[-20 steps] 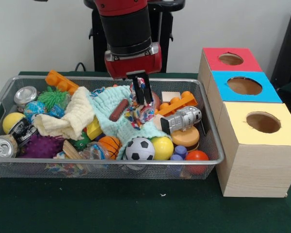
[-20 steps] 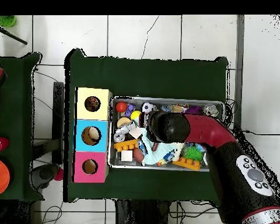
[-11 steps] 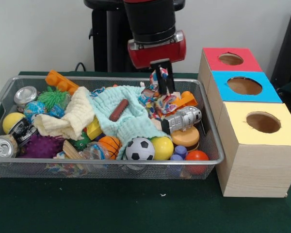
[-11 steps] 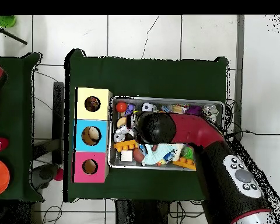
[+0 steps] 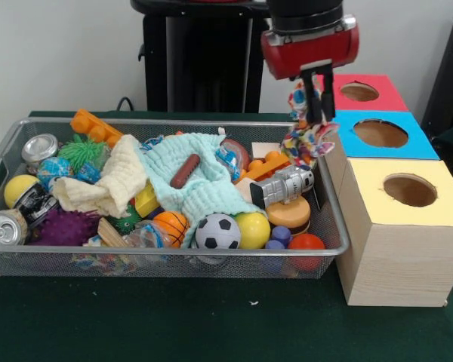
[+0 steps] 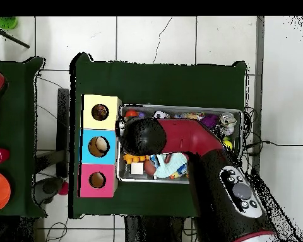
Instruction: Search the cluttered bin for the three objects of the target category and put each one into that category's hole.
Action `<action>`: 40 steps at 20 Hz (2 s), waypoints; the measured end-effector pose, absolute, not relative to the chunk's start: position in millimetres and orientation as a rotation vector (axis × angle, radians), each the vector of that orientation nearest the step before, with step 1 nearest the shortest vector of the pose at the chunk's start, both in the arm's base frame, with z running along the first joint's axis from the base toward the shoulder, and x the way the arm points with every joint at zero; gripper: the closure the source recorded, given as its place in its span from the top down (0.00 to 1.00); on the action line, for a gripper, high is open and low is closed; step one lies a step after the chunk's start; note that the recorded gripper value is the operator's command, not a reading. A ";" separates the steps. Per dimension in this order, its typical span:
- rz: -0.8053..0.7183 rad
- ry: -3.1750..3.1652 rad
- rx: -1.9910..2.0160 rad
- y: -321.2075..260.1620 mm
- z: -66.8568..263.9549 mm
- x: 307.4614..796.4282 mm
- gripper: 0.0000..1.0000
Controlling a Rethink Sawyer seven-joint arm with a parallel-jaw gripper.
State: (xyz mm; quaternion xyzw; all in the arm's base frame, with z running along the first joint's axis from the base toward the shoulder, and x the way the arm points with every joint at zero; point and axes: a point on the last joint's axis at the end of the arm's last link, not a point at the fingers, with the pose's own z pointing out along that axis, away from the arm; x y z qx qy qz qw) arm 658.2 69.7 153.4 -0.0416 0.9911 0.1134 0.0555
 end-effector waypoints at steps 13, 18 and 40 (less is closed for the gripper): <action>0.370 2.993 -0.142 121.6 183.1 661.5 0.00; 0.368 3.010 -0.168 135.8 174.5 655.6 0.00; 0.395 3.006 -0.158 214.4 141.0 638.2 0.00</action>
